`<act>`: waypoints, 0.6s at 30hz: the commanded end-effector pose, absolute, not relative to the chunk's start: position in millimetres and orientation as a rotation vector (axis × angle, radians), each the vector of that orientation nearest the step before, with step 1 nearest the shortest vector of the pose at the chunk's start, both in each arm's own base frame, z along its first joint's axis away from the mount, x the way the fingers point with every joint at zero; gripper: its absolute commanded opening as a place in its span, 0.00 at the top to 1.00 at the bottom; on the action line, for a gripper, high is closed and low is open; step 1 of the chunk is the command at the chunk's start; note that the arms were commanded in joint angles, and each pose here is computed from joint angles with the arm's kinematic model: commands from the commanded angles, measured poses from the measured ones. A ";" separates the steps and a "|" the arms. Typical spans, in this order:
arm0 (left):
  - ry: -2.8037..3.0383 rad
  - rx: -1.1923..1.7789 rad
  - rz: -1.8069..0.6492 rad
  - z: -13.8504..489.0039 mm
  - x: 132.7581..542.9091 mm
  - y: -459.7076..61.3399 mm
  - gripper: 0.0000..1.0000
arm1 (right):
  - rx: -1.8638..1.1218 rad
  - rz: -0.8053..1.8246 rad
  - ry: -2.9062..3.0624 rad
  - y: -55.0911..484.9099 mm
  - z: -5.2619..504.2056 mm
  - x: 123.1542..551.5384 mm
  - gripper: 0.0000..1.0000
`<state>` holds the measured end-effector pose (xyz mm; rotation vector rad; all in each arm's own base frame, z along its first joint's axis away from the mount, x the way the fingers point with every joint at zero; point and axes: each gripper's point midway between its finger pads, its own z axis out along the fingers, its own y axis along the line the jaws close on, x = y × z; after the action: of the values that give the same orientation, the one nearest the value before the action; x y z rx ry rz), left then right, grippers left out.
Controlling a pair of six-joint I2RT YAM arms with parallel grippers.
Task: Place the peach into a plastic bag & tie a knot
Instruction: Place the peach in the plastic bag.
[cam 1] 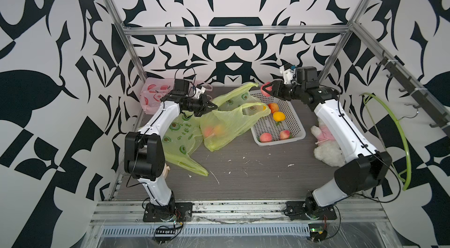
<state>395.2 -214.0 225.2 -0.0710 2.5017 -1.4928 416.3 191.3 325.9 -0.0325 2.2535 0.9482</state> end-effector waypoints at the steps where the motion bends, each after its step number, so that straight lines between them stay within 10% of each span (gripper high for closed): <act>1: 2.476 -0.036 -1.519 235.8 390.3 -216.4 1.00 | -0.154 1.004 2.322 225.3 319.2 403.6 0.63; 12: 2.474 -0.029 -1.519 237.6 388.3 -217.4 1.00 | -0.234 1.037 2.326 254.5 324.4 400.2 0.22; 18: 2.469 -0.032 -1.517 236.8 390.5 -217.5 1.00 | -0.218 0.918 2.288 231.5 342.8 383.0 0.19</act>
<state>394.7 -215.4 225.5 -0.0731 2.5031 -1.4971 396.5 247.0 304.3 -0.1955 2.3883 0.9833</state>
